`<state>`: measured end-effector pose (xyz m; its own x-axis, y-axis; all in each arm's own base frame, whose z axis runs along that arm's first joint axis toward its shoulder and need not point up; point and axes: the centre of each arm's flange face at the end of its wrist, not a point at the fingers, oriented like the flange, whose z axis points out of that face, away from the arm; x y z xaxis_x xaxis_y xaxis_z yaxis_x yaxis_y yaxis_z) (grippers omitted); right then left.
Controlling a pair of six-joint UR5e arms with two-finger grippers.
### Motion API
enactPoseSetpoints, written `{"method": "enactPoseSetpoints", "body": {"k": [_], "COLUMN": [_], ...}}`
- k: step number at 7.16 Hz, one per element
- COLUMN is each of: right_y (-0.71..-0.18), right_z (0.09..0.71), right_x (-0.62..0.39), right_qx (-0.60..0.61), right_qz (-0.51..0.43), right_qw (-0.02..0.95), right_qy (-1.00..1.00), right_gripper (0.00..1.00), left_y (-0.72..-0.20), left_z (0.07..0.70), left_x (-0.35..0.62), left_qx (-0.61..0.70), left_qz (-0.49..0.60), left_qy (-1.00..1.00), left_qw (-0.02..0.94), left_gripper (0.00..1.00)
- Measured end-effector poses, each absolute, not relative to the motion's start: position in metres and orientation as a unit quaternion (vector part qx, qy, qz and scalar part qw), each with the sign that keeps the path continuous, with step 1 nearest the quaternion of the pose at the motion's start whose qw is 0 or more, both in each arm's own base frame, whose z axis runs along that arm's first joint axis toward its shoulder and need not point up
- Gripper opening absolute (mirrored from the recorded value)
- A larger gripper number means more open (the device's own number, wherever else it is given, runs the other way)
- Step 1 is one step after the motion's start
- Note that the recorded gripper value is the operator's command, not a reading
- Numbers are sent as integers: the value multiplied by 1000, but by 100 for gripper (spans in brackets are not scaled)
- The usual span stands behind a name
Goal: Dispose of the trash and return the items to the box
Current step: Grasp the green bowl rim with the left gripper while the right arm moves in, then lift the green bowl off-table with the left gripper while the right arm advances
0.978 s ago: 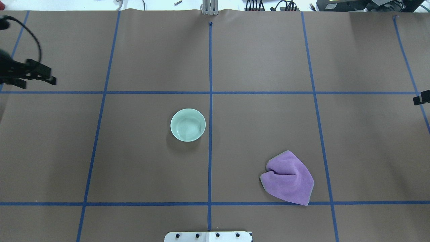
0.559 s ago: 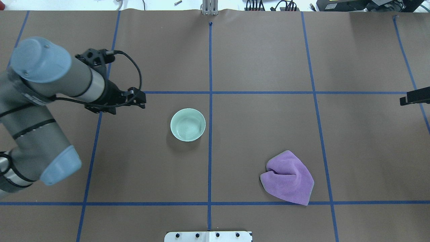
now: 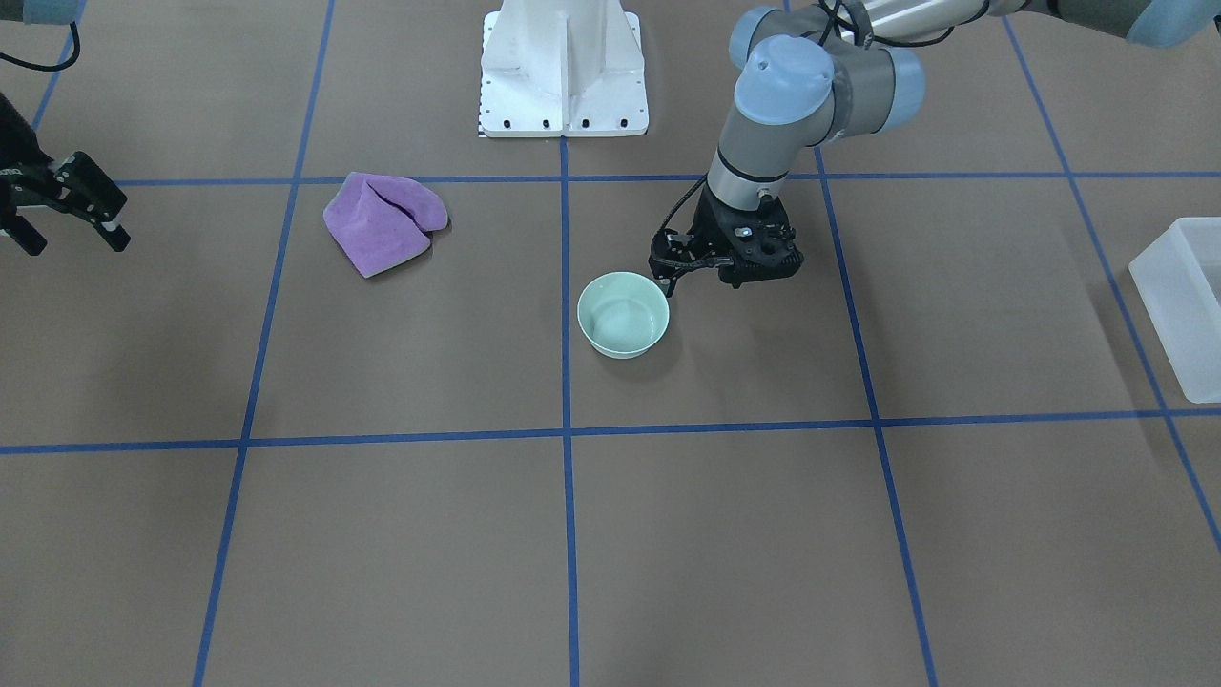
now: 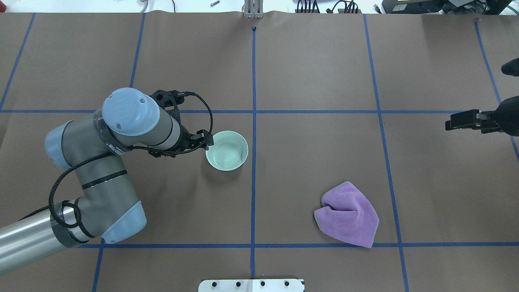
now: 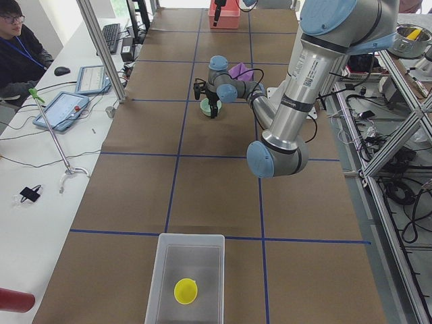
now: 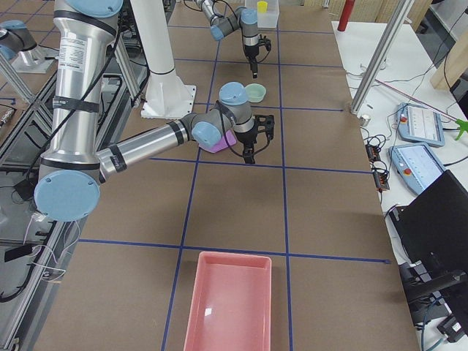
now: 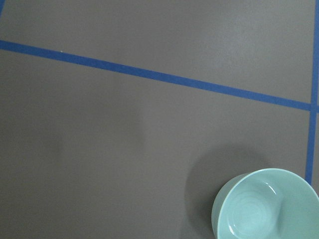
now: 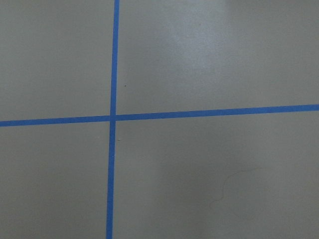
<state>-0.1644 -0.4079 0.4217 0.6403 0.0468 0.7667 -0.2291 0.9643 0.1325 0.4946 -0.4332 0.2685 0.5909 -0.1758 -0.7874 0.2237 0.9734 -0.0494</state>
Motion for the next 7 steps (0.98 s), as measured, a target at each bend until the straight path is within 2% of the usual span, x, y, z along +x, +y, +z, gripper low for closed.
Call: {"method": "enactPoseSetpoints", "body": {"k": [2,3,4,7], "right_y": [-405,-405,-405,-405], "right_z": [418,417,417,415], "right_x": [-172,-172,-173,-174], "right_qx": [110,111,111,112], "right_qz": [77,76,76,75], "right_qw": [899,899,899,898], "right_qy": [-417,-417,-417,-419], "right_gripper": [100,100,100,100], "left_y": [-434,-436,-438,-438], "left_z": [273,277,279,269], "left_x": [523,534,540,534], "left_qx": [27,28,30,39], "left_qz": [-104,-101,-98,-93], "left_qy": [442,447,453,468], "left_qw": [891,888,886,878], "left_gripper": [35,5,0,0]}}
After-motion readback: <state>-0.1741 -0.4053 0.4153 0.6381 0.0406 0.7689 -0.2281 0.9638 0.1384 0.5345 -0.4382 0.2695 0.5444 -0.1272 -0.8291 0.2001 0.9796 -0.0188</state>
